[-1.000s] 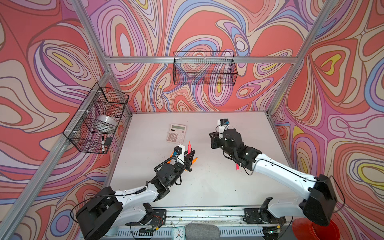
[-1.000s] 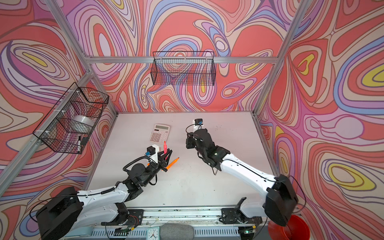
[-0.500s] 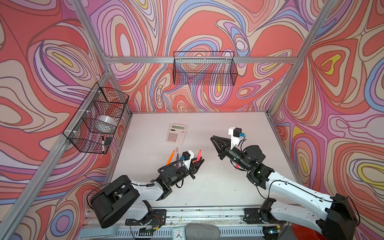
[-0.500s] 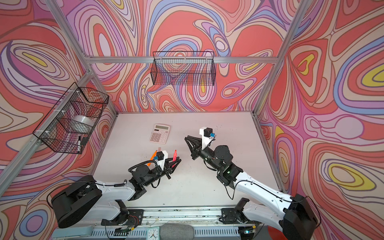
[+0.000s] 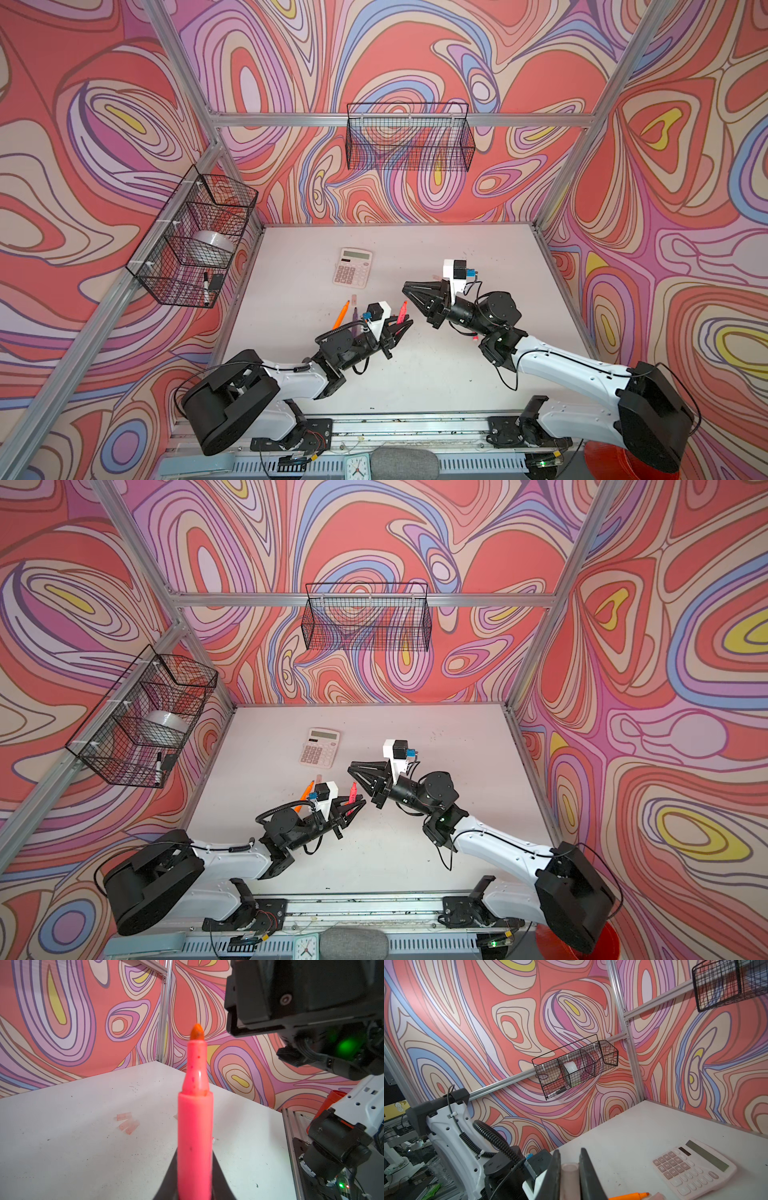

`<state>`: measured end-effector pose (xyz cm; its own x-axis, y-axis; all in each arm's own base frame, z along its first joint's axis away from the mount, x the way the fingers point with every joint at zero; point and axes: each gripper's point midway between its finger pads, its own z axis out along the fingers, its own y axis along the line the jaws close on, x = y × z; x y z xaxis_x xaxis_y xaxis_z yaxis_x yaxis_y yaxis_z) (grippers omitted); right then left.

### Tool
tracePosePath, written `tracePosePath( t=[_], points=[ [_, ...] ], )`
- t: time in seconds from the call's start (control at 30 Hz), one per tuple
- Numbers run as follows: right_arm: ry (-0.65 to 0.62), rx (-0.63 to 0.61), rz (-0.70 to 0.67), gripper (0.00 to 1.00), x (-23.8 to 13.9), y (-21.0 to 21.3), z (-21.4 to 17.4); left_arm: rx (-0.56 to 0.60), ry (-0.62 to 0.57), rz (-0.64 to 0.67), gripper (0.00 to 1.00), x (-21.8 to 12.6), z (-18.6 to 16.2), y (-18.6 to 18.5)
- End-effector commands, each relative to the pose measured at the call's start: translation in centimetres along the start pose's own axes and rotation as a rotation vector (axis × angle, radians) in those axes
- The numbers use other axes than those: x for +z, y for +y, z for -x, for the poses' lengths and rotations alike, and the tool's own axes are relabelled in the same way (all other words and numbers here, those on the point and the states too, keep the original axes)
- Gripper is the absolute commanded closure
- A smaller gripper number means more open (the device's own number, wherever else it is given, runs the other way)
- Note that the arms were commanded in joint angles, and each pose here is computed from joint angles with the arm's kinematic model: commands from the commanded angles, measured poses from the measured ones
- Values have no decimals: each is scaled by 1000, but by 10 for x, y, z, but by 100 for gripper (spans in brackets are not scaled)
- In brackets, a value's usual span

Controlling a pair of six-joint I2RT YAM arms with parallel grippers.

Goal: Insert the pens into the pen caps
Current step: 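Lift the cap with the right gripper and carry it over the marker tip, then lower the cap onto the marker tip held by the left gripper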

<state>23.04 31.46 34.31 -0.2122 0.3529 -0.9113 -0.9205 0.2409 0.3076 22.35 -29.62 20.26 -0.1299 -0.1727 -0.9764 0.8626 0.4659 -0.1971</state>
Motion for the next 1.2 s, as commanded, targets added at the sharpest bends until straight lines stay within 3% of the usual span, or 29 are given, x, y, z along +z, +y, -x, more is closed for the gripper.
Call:
tracePosePath(
  t=[0.0, 1.17],
  points=[
    [-27, 23, 42, 100, 0, 7, -2, 14, -84, -44, 100, 1, 23, -9],
    [6, 64, -10, 100, 8, -17, -32, 0, -124, -18, 100, -7, 35, -8]
  ],
)
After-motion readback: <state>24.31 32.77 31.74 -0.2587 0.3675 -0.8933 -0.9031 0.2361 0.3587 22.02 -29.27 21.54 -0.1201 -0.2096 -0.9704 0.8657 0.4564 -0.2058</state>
